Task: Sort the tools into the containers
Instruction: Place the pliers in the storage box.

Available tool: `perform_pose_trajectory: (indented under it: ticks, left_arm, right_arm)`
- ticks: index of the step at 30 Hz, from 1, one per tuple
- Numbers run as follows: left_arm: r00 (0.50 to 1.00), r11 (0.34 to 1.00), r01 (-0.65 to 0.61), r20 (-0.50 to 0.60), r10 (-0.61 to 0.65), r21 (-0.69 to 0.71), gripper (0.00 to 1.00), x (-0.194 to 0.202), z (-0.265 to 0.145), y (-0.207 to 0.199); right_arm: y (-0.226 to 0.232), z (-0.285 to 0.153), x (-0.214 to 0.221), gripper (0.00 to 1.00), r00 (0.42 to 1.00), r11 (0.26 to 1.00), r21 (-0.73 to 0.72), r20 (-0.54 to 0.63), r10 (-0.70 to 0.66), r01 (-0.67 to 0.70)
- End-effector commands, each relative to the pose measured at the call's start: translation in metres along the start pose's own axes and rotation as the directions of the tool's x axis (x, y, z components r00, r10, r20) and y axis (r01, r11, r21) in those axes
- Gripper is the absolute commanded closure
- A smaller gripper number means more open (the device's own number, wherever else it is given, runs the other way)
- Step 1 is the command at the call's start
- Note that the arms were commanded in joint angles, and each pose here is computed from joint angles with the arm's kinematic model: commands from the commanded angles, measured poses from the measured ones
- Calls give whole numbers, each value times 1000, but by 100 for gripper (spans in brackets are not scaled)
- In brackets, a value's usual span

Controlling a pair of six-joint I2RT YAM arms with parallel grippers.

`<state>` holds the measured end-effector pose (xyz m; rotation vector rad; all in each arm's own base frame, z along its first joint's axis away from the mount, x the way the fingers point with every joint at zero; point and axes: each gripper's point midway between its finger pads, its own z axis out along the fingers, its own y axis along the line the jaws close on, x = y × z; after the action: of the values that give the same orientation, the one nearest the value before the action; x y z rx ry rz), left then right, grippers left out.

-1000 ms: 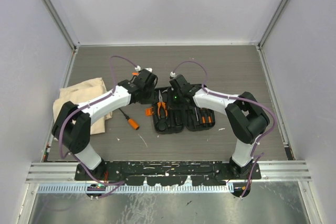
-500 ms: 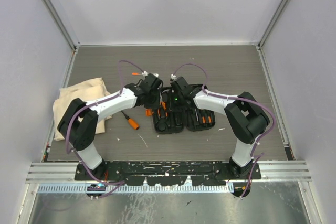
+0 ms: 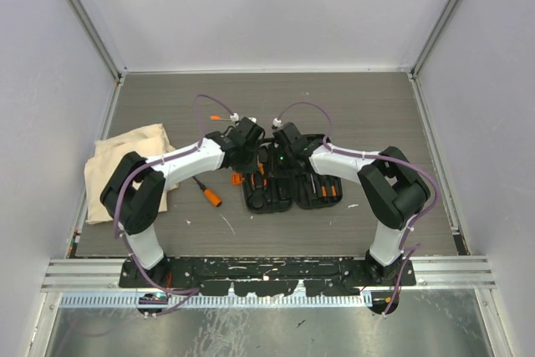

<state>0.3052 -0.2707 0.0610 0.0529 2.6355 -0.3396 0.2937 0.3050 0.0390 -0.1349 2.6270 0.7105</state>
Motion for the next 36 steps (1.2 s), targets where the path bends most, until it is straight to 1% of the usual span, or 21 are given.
perform_pose_trajectory:
  ticks: [1, 8, 19, 29, 36]
  left_arm:
    - [998, 1000, -11, 65, 11, -8, 87, -25, -4, -7]
    - [996, 999, 9, 85, -6, -40, 85, -41, -3, -1]
    - [1000, 998, -5, 28, 7, -59, 86, -24, 8, 8]
    - [998, 997, -47, -33, 45, -65, 88, -11, 24, 11]
    - [996, 994, -53, -80, 46, -96, 97, 3, 28, 21]
  right_arm:
    - [-2, 1, 4, 80, 1000, 1000, 0, 6, 13, -13]
    - [-2, 2, 8, 80, 1000, 1000, -6, -4, 21, -21]
    - [-1, 2, 6, 80, 1000, 1000, -9, -4, 24, -24]
    - [0, 2, 6, 80, 1000, 1000, -11, -6, 23, -23]
    - [-6, 3, 9, 80, 999, 999, 15, -13, 31, -31]
